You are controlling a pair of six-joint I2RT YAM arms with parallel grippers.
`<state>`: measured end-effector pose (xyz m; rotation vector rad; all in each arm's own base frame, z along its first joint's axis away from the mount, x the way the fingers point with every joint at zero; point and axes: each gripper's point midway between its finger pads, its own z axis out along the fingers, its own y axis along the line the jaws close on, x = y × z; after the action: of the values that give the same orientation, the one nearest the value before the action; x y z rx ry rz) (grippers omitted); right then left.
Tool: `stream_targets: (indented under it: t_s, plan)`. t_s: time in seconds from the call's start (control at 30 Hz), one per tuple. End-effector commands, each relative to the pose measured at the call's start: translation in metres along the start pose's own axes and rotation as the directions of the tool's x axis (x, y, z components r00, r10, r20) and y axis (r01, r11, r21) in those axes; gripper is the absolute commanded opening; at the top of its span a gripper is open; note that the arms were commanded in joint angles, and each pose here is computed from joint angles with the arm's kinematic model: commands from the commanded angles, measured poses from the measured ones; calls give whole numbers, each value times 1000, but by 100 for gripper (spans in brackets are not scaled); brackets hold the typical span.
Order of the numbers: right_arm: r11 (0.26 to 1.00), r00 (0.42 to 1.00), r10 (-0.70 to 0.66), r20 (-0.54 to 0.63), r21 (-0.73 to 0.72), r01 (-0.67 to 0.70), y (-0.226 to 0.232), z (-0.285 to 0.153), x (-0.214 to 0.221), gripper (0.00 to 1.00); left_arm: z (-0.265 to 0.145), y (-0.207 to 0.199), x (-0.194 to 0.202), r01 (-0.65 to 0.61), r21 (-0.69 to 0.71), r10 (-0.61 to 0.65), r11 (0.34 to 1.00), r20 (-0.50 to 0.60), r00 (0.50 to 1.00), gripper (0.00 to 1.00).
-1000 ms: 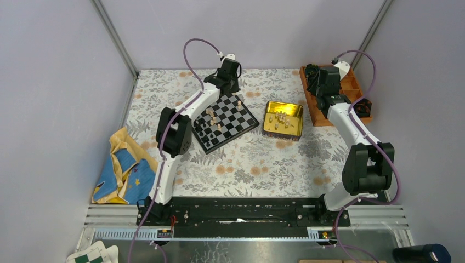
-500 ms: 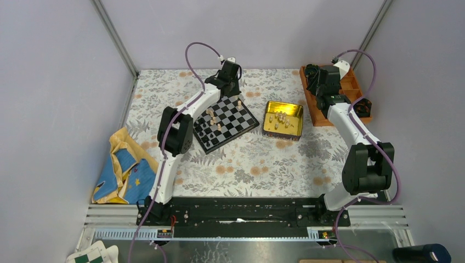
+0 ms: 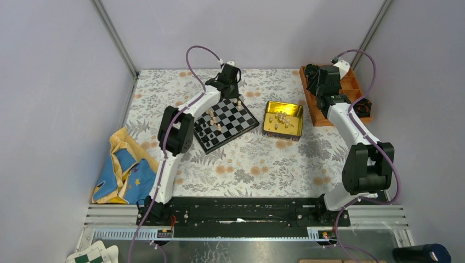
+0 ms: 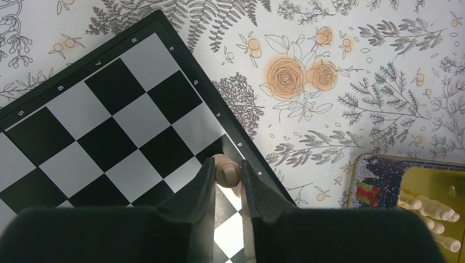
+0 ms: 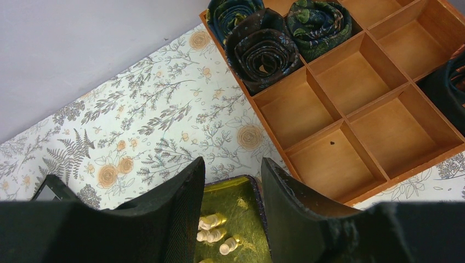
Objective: Set up the chess pieces on the board
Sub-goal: Place the chess piece on the chessboard.
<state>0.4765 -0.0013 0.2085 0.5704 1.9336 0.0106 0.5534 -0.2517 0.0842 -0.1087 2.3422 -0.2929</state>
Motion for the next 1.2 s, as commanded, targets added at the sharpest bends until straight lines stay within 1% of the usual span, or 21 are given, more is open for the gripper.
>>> stream_targets:
  t_s: [0.0,0.3,0.73,0.97,1.17]
  plan:
    - [998,998,31,60,-47,-28,12,-5,-21,49,3,-3,-11,21,32,-23,999,45,999,0]
    - [998,998,36,50,-48,-33,12,-3,-17,49,10,1,0,19,26,-20,999,24,1000,0]
    - [999,998,34,50,-44,-32,10,-4,-16,49,15,-1,4,21,39,-21,999,22,1000,2]
    - [998,998,38,47,-47,-36,11,-4,-15,49,18,1,9,15,37,-15,999,10,1000,5]
    - [998,998,39,47,-48,-37,12,-3,-16,49,22,4,16,9,30,-8,1000,-5,1000,11]
